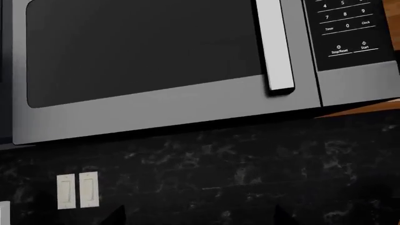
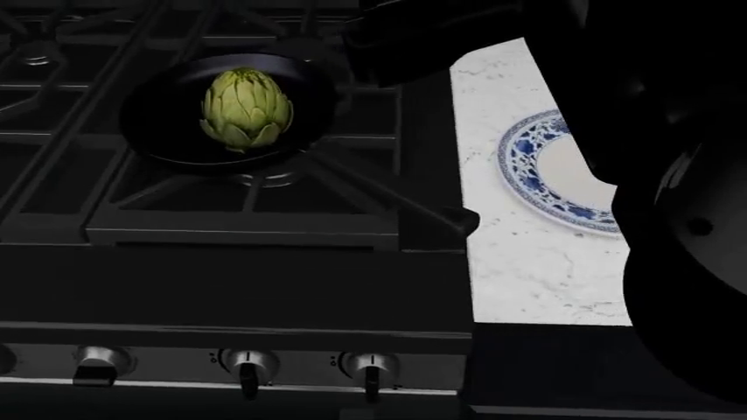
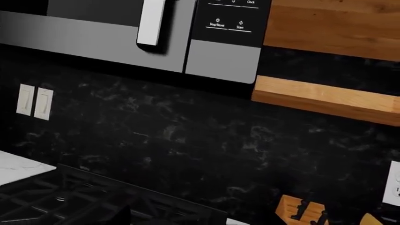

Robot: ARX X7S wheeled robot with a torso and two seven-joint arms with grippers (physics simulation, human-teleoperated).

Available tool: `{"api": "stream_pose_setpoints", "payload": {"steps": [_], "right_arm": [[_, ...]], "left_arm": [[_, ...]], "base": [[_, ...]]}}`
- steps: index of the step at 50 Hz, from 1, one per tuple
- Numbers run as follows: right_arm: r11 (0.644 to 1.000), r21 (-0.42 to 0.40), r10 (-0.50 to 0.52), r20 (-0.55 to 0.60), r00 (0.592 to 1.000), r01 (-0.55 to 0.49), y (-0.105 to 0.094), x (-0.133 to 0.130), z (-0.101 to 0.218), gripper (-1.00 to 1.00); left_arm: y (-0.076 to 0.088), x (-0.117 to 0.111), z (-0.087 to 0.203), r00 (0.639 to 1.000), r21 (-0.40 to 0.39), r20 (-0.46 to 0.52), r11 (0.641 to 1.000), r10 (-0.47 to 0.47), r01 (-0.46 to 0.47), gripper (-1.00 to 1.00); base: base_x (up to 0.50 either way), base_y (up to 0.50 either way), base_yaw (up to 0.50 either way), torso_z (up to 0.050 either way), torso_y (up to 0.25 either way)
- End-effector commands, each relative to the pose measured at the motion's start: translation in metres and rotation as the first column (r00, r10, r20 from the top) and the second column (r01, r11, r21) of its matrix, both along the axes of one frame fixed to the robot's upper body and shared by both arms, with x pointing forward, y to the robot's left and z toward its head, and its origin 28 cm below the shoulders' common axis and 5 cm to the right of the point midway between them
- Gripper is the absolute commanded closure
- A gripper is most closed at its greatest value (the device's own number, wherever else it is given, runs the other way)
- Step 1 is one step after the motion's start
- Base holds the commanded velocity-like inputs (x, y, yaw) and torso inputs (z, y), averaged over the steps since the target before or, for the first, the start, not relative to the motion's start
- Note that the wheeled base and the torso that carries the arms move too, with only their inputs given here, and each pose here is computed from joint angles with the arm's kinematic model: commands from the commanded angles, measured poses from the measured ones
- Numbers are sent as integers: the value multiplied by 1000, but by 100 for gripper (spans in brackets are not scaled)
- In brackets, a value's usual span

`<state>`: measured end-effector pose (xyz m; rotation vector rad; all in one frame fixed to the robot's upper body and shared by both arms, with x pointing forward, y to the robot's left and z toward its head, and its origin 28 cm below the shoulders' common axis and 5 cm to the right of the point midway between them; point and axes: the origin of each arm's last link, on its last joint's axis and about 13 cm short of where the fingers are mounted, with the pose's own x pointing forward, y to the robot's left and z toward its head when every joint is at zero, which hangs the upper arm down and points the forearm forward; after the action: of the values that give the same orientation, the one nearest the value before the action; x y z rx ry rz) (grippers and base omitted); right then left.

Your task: Pick the artichoke from the pan and place it on the plate.

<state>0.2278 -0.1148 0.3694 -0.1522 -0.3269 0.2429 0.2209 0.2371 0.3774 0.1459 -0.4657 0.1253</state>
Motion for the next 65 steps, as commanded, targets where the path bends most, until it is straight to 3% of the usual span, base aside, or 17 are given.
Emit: {"api": "stream_pose_setpoints", "payload": {"steps": [1, 14, 65], "right_arm": [[999, 40, 32, 36, 999, -34, 2, -1, 7, -100], [997, 58, 42, 15, 999, -43, 3, 4, 3, -100], [994, 77, 77, -45, 996, -74, 4, 13, -10, -100]], "left_arm": [[1, 5, 0, 999, -22, -50, 1000, -3, 2, -100], [2, 8, -3, 998, -28, -57, 1000, 0, -2, -100], [0, 15, -9, 997, -14, -79, 1000, 4, -5, -100]], "base": [[0, 0, 0, 0, 0], [14, 0, 0, 0, 0], [248, 0, 0, 0, 0]]}}
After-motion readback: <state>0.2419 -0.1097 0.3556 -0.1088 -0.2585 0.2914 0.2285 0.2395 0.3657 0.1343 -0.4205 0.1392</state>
